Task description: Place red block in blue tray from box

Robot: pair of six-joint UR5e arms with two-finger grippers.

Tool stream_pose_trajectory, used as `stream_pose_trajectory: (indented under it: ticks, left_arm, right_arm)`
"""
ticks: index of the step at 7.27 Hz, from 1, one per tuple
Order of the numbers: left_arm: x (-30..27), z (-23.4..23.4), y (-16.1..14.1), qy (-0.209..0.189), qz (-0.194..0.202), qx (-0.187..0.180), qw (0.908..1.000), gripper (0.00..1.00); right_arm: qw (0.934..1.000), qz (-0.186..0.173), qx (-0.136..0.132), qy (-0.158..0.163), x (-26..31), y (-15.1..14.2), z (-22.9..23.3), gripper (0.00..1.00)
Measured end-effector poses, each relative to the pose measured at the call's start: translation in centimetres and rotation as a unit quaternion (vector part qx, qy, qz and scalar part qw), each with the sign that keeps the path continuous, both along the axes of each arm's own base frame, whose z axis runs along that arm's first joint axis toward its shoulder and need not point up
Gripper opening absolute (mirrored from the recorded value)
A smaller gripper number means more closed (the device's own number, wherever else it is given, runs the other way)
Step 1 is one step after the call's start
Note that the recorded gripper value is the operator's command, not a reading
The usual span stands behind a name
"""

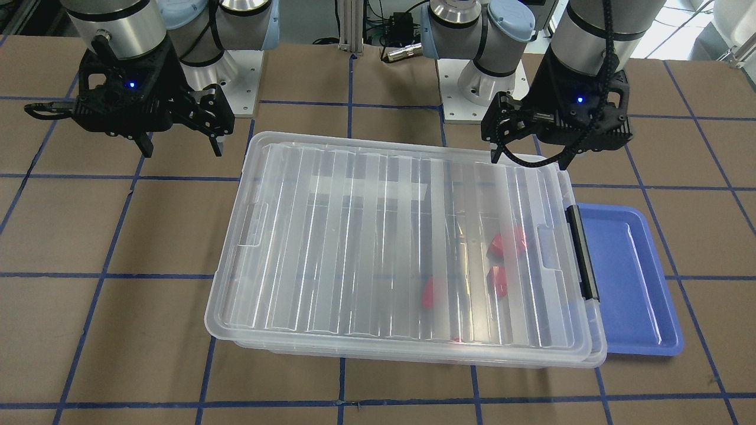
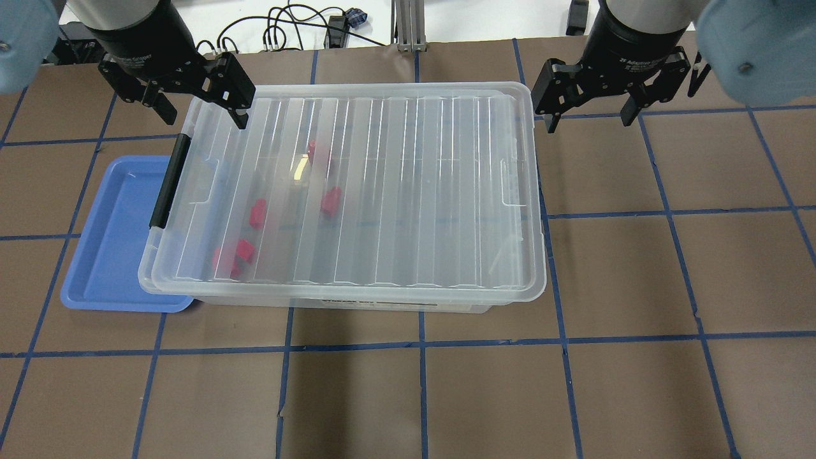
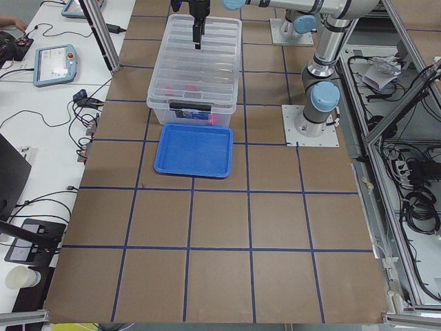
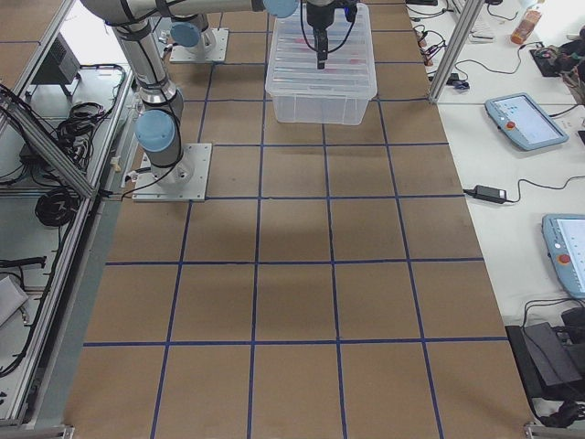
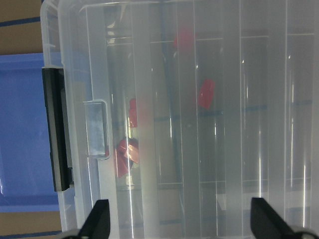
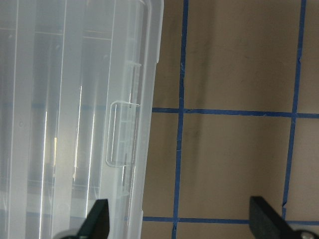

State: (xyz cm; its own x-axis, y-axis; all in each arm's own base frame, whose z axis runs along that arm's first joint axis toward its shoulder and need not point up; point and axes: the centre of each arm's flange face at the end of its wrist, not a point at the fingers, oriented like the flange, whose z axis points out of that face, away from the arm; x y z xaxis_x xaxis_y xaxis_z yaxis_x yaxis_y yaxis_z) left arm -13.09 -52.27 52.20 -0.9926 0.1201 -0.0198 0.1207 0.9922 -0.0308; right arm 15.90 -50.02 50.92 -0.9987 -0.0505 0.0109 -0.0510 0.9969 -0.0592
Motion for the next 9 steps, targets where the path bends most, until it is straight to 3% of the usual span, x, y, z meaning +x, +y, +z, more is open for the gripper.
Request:
stream_pose_trajectory:
  ticks: [7, 9]
  left_arm:
    - [-0.1, 0.2, 0.2, 0.002, -0.003, 0.002, 1.0000, 1.00]
    - [-0.3, 0.1, 0.2, 0.002, -0.005, 0.003, 1.0000, 1.00]
  right_arm:
    - [1.0000, 0.007, -0.007, 0.002, 0.3, -0.5, -1.2, 1.00]
    - [0.9999, 0.012, -0.012, 0.001, 0.6, -2.3, -6.2, 1.00]
